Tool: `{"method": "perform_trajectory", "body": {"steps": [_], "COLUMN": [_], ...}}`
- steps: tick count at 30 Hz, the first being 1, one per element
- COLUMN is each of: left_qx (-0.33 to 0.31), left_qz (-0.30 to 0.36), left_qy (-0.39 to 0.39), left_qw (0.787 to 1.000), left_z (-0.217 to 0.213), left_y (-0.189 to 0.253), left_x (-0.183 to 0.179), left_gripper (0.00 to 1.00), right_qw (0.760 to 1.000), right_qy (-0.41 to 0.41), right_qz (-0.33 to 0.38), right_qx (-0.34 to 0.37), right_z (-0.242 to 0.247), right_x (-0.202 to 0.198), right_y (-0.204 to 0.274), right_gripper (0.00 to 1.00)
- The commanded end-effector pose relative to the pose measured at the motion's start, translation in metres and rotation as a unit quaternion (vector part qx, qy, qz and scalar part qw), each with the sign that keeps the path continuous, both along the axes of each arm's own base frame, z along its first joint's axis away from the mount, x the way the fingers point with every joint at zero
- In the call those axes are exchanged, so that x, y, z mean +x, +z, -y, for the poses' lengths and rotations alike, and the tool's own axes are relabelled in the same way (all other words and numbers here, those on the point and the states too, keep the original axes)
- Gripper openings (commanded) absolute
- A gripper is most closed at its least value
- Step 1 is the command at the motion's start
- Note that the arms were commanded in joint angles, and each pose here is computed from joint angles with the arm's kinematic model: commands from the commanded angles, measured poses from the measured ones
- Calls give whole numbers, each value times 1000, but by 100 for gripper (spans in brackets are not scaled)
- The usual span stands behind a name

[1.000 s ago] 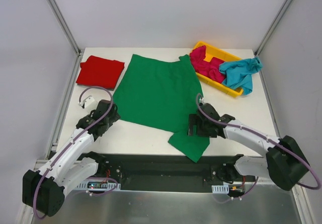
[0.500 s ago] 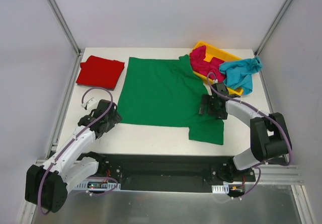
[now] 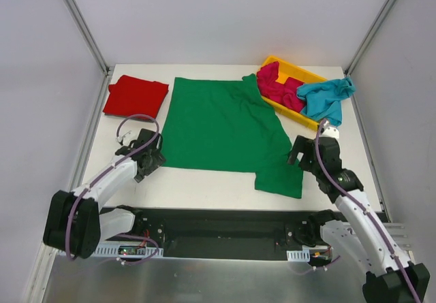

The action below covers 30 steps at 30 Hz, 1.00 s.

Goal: Fold and stack the t-shirts
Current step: Flatten out the tshirt

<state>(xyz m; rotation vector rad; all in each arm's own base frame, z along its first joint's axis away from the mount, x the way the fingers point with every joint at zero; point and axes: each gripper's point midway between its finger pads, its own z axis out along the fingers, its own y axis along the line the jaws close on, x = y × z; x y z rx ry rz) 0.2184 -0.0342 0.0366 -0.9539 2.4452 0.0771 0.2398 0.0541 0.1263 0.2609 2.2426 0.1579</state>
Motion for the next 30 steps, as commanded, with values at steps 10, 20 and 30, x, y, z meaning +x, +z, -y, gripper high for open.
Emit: {"method": "perform_trajectory", "body": {"steps": [10,20,30], "left_qx": [-9,-22,-27], "left_qz": [3,-29,-36], "left_qy": [-11,-32,-45], "left_qw": [1000,999,998], "left_z": [11,24,29], "left_y": [-5,-21,-28], "left_x": [35,48,51], "left_gripper": [63,41,24], "right_qw": [999,999,1000], "right_qy": [-37,-19,-14], "right_qz": [-1,-28,-27], "right_qx": [-23,-10,-6], "right_z": [22,14,12], "right_x": [-24,-29,-30], "right_y": [-27,-36,-36], "right_gripper": [96,96,96]}}
